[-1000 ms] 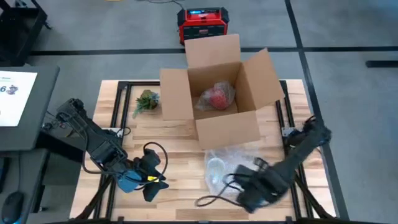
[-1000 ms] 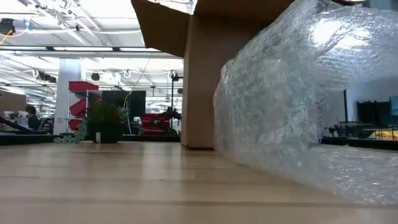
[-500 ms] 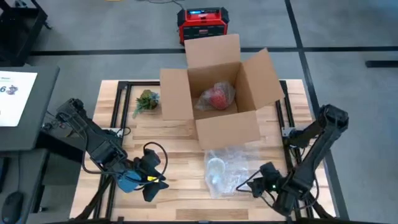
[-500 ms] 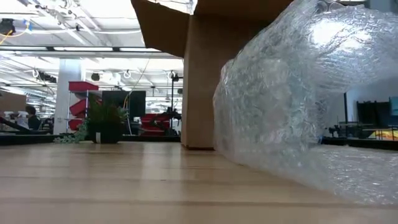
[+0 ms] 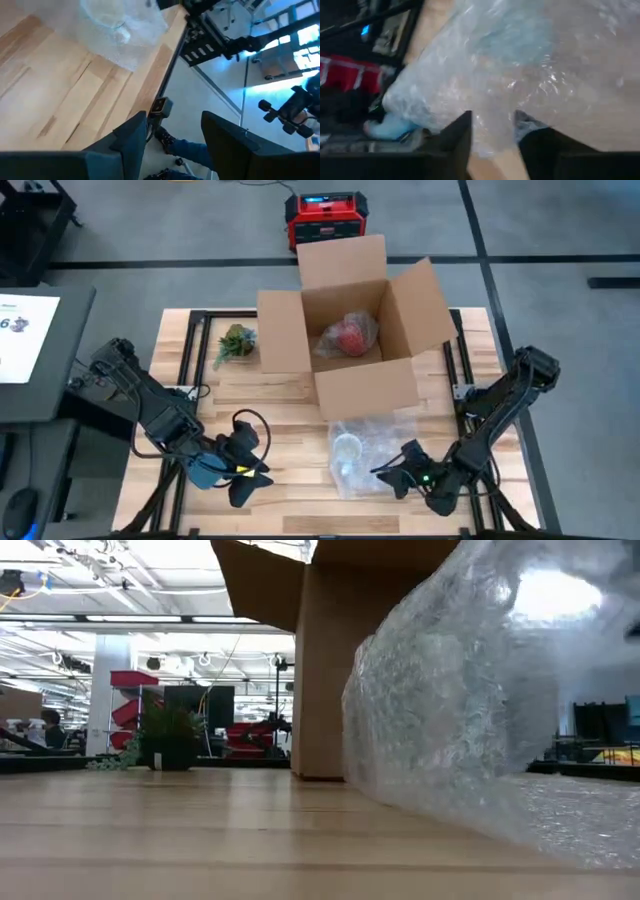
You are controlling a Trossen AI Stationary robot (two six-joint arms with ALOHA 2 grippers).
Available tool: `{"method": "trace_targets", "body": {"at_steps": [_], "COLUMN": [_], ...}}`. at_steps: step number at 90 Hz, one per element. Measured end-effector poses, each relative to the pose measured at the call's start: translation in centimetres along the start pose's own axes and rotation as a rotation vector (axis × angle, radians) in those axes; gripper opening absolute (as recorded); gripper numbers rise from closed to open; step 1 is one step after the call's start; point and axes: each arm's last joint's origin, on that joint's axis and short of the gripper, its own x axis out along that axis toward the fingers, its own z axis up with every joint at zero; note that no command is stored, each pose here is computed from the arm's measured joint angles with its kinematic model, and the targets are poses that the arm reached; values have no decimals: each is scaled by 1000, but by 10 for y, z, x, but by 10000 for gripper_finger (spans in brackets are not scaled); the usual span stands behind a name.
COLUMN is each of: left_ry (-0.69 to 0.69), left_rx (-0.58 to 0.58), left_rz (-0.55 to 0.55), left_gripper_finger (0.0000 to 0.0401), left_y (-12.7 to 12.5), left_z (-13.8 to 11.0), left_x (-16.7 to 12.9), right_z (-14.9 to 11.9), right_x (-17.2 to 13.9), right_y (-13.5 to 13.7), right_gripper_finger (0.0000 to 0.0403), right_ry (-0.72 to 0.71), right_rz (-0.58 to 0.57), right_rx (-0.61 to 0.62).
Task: Wrap mug
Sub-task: Wrap the white mug with bubble wrap
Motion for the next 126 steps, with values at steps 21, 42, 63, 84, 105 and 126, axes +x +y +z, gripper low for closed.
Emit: {"method": "trace_targets", "body": {"at_steps": [21,42,63,84,105,126], "left_ry": [-9,-33,-43,-76,-93,-105], "left_rx": [11,8,33,77,95,99], "left_rz": [12,28,43,60,70,77], "left_gripper_finger": [171,171,171,171,171,171], "left_y": [1,4,6,7,8,8], "left_z": [2,9,11,14,17,17], "left_x": [1,3,4,4,5,5], "right_z": [30,80,123,143,141,135], "right_x": [5,9,24,53,79,85], "right_y": [34,74,93,85,63,57], "right_gripper_finger": [11,2,0,0,0,0], "right_ry": [118,125,115,144,211,321], "right_rz": [-36,-104,-87,-156,-301,-324], "right_rx": [-46,-160,-250,-281,-298,-324]}}
